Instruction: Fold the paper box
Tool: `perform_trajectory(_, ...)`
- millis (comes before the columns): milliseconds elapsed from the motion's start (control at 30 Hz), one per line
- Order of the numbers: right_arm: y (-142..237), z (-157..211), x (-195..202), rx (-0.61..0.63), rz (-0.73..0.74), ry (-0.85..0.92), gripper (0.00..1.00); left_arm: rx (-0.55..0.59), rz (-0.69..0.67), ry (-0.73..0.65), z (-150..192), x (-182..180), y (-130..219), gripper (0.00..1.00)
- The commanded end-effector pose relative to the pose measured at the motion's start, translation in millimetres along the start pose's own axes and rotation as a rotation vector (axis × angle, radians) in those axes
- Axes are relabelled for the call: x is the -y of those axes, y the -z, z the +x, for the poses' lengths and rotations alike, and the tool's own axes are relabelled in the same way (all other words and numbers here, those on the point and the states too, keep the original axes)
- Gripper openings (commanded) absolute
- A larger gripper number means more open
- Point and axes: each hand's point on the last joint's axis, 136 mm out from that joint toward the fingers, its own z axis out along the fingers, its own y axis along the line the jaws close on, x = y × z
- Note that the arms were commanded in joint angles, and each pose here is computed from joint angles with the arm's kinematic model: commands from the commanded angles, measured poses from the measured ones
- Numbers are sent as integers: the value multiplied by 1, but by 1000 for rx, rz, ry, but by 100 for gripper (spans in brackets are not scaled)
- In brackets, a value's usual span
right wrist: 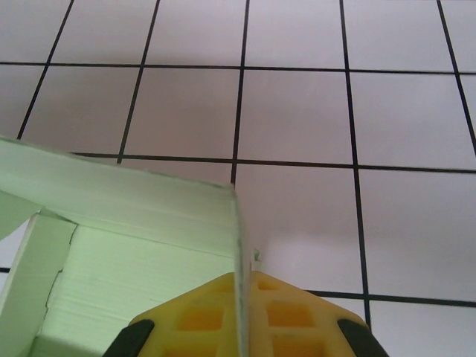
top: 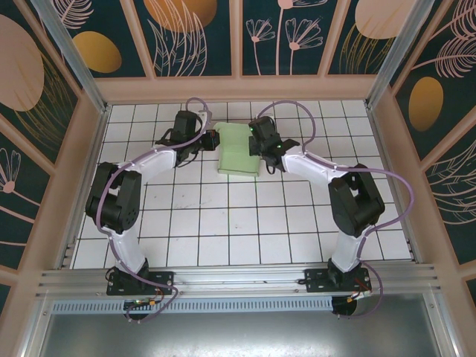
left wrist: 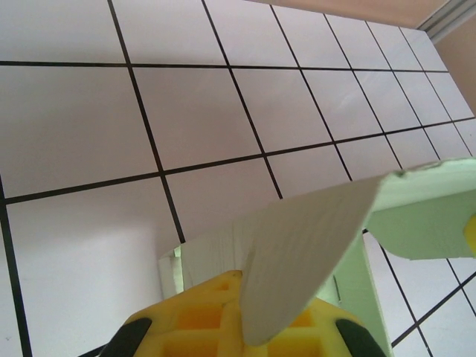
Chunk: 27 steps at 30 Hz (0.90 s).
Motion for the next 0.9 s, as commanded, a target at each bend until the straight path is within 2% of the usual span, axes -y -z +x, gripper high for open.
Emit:
perform_trajectory(0, 12, -21, -1, 114, 12, -98, 0, 91, 24, -6, -21, 14, 12, 0)
perform_trajectory(200, 16, -22, -4, 181, 19, -158, 0, 78, 32, -1, -13, 13, 11, 0)
perform_trajectory(867, 14, -6, -6, 236, 139, -293, 0, 67, 42, -7, -1, 12, 14, 0)
